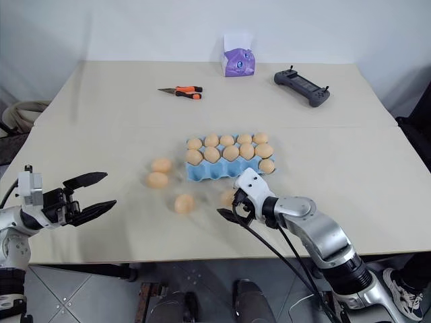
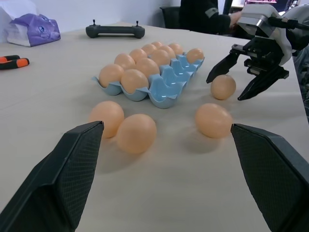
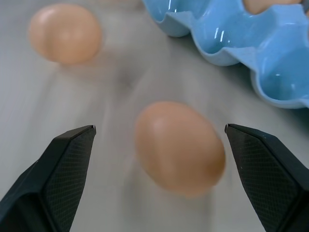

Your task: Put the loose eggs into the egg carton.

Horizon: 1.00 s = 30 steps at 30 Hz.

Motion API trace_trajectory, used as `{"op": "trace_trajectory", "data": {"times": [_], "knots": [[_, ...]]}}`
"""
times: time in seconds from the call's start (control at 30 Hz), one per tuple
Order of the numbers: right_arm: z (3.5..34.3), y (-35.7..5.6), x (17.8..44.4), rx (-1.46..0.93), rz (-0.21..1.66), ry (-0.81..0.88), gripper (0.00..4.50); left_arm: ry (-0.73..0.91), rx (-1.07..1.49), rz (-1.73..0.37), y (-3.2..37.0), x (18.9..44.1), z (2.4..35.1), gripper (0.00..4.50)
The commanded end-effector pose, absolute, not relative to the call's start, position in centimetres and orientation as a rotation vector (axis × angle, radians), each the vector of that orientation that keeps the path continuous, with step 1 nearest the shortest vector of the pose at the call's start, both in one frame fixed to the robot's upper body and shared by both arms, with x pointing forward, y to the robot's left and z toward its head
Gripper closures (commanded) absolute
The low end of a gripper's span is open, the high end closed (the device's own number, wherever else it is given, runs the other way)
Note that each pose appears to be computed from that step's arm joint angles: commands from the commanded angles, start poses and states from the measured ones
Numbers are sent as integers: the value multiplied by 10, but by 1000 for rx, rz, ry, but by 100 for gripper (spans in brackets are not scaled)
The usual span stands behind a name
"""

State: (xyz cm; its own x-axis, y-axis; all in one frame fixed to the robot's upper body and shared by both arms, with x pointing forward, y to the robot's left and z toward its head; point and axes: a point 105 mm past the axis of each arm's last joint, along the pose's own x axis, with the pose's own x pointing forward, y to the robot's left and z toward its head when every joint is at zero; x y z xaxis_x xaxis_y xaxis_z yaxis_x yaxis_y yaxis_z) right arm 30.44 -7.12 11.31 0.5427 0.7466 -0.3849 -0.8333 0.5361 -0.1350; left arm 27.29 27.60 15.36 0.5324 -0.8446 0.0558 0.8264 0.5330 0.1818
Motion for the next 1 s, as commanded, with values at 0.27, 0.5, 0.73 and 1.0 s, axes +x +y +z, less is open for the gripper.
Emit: {"op": "trace_trajectory", "data": {"times": [0.27, 0.5, 0.73, 1.0], "knots": [[124, -72, 306, -349, 962, 239, 0, -192, 155, -982, 278, 267, 162, 2], [121, -71, 303, -348, 975, 250, 0, -198, 153, -985, 274, 269, 162, 2], [124, -71, 306, -352, 971, 230, 232, -201, 151, -985, 273, 270, 163, 0], [184, -86, 321, -295, 883, 98, 301, -207, 149, -966, 276, 270, 164, 0]]}}
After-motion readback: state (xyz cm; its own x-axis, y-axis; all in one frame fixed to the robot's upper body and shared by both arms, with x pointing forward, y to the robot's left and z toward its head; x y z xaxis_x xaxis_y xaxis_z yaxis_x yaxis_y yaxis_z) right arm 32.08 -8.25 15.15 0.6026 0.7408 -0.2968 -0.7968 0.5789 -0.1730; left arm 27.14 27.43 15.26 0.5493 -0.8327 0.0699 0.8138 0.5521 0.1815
